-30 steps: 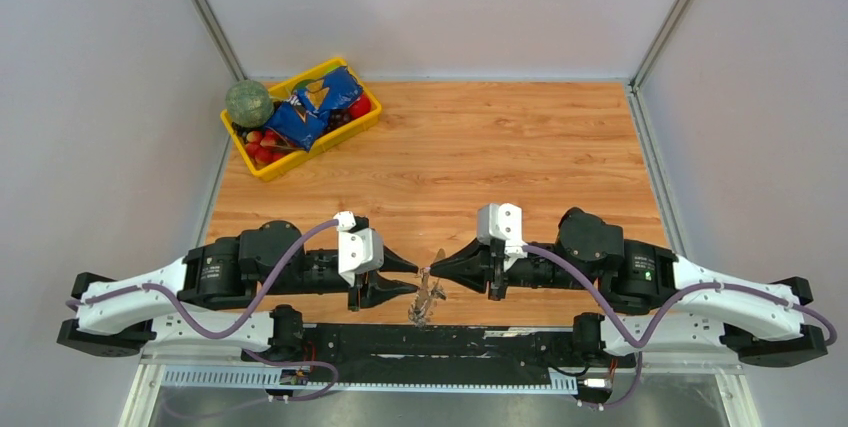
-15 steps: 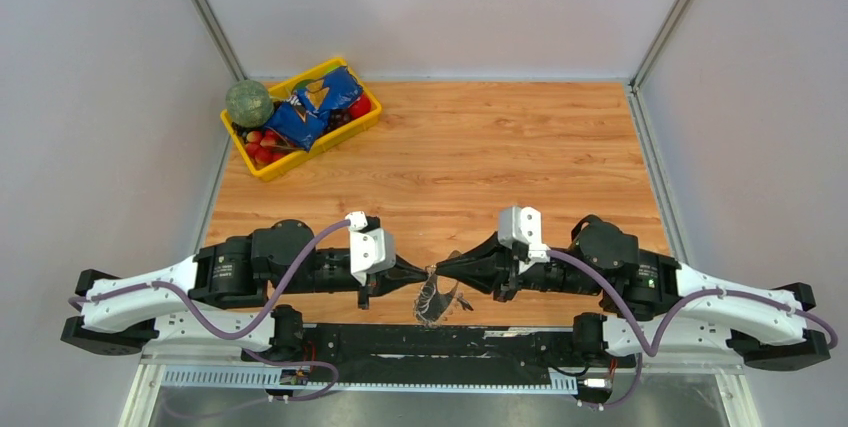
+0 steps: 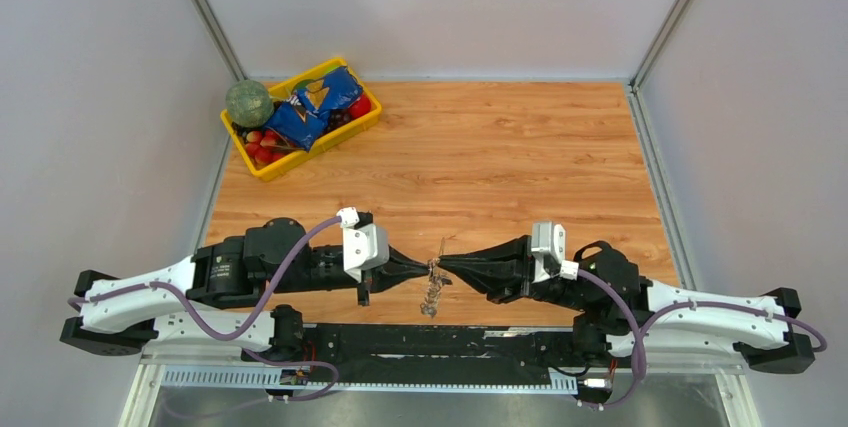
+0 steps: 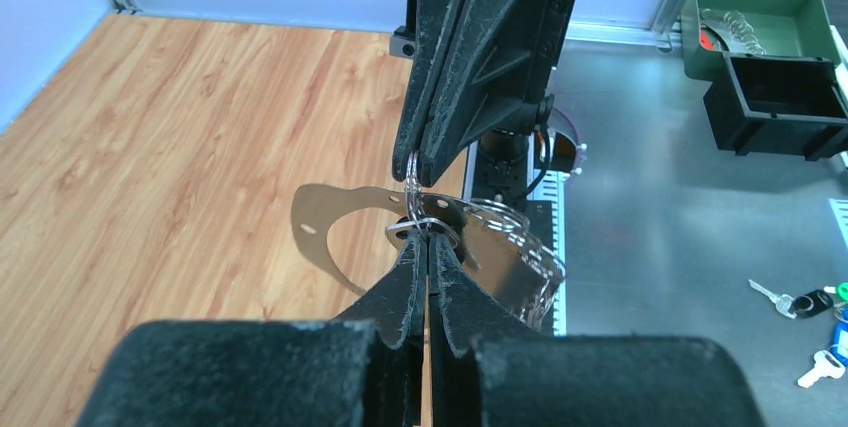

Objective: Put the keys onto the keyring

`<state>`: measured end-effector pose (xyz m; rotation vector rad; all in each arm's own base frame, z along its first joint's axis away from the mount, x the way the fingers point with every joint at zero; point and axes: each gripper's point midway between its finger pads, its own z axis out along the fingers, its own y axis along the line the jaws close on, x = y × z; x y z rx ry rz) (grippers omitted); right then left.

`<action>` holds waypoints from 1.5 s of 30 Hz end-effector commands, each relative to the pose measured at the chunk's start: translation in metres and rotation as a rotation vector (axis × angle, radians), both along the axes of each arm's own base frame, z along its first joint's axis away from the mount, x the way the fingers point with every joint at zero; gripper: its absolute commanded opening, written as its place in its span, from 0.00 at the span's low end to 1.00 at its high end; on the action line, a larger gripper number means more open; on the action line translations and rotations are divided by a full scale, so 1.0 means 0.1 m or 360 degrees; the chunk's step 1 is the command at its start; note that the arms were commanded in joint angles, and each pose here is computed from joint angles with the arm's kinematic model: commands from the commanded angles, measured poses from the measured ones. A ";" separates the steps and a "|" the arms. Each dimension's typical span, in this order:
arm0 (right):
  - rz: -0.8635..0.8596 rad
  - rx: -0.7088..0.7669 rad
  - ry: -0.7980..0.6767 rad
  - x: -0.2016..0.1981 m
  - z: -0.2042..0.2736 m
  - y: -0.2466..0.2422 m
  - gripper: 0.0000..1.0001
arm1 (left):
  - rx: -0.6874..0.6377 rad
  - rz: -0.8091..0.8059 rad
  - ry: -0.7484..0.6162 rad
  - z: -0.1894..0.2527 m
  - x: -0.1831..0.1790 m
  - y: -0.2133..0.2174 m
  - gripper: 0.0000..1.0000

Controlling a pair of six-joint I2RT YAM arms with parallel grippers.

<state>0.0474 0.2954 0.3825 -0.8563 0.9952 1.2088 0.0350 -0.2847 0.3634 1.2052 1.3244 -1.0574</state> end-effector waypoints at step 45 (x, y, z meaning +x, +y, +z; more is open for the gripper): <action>-0.0425 0.0229 0.0093 0.47 0.58 -0.09 0.00 | -0.0220 0.0461 0.0019 0.07 0.43 0.41 0.74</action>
